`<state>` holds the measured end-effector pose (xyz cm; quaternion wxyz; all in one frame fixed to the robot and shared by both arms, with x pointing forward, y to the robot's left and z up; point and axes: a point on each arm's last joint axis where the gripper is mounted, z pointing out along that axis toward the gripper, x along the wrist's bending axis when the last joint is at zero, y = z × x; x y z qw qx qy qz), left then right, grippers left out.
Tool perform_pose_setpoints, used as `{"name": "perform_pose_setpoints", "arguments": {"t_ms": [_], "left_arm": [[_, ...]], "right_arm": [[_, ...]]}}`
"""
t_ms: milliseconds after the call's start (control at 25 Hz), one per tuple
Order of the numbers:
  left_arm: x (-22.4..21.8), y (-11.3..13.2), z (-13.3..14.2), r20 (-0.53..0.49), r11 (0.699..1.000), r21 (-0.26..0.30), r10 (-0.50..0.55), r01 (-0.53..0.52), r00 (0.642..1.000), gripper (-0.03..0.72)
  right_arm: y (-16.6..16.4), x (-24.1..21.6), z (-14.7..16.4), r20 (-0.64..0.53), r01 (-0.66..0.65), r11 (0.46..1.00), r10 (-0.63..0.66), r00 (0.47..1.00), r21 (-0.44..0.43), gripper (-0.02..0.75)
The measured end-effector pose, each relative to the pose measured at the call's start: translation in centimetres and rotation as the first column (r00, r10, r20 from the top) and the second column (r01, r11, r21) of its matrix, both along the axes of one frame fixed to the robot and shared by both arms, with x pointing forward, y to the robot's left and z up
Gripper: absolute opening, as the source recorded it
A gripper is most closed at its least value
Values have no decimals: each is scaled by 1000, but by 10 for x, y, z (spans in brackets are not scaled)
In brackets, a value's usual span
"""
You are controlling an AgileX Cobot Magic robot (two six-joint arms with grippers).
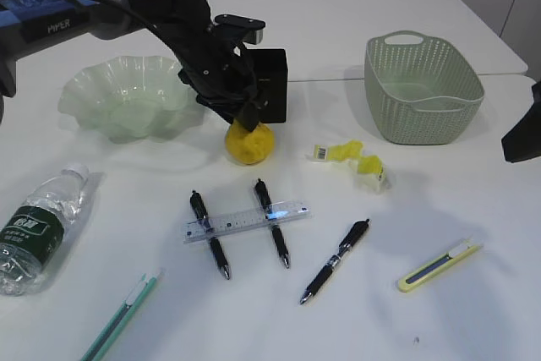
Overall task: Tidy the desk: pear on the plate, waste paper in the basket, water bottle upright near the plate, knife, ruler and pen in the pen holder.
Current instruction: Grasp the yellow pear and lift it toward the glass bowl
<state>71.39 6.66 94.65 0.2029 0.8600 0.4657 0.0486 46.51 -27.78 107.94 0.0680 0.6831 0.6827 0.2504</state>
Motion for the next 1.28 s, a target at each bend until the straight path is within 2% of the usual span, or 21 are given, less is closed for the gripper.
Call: {"name": "perform_pose_setpoints", "arguments": {"t_ms": [600,840,1280], "left_arm": [[-7,4,4,-60,999,43,-16,19,998,259],[-16,8,11,-126,996,79,-23,34,992,258],[-23,12,53,-63,998,52,-27,30,998,257]], "right_arm": [[0,1,0,12,4,1000,-4,1000,-1,477],[0,2,1,18,6,1000,-6,1000,-1,478],[0,2,1,20,6,1000,-6,1000,-1,477]]}}
